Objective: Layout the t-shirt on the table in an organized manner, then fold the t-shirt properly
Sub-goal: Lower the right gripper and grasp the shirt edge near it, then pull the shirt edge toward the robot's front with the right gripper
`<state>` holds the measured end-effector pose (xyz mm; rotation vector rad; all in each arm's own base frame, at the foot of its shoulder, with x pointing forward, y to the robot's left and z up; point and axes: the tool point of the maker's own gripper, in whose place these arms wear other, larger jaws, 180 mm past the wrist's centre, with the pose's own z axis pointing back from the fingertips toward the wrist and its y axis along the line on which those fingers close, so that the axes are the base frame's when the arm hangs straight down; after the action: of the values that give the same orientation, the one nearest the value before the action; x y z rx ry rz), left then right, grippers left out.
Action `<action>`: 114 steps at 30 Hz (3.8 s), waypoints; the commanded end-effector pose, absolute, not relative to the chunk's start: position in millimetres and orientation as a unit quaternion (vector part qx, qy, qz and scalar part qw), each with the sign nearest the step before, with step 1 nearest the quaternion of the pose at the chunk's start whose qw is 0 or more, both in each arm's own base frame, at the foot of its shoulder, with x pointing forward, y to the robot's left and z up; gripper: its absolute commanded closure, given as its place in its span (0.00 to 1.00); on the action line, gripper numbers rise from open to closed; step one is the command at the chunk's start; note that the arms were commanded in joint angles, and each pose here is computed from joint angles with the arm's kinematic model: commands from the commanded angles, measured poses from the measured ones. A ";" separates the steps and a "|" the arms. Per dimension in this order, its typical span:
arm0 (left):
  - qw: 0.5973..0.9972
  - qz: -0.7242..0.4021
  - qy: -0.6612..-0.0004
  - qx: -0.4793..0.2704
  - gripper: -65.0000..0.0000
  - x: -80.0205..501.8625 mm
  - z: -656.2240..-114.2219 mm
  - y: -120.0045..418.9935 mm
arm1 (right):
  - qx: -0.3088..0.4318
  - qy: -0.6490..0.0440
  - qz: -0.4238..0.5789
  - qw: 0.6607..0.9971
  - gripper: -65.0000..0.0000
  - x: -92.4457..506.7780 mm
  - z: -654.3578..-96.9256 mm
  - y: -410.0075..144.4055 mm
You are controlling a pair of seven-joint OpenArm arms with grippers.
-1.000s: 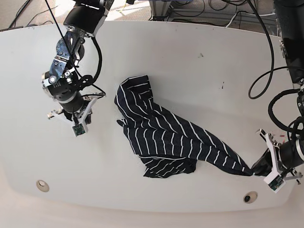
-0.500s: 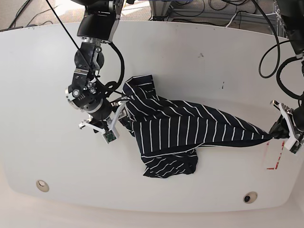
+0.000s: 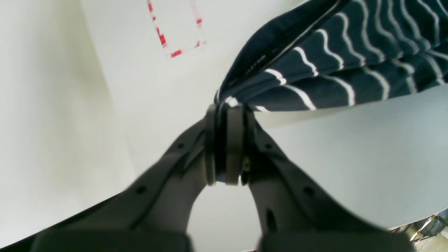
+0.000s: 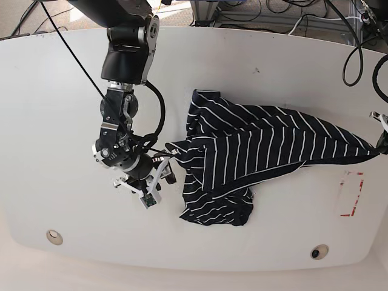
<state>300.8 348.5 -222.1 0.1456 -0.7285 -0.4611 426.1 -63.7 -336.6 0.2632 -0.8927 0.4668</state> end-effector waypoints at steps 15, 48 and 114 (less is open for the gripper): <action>0.905 -0.205 -0.354 0.118 1.00 283.0 -198.1 384.5 | 0.255 -0.465 0.181 0.828 0.60 469.8 -345.1 -5.4; 0.906 -0.207 -0.351 0.114 1.00 283.1 -201.8 381.6 | 0.235 -0.484 0.101 0.837 0.22 481.5 -368.6 -38.8; 0.908 -0.238 -0.332 0.094 1.00 288.5 -217.6 361.8 | 0.279 -0.498 0.089 0.816 1.00 488.2 -322.3 -24.1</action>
<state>281.2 361.9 -233.1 0.1728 -0.6465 -0.4686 471.2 -18.3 -361.2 0.5934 -0.9539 0.1775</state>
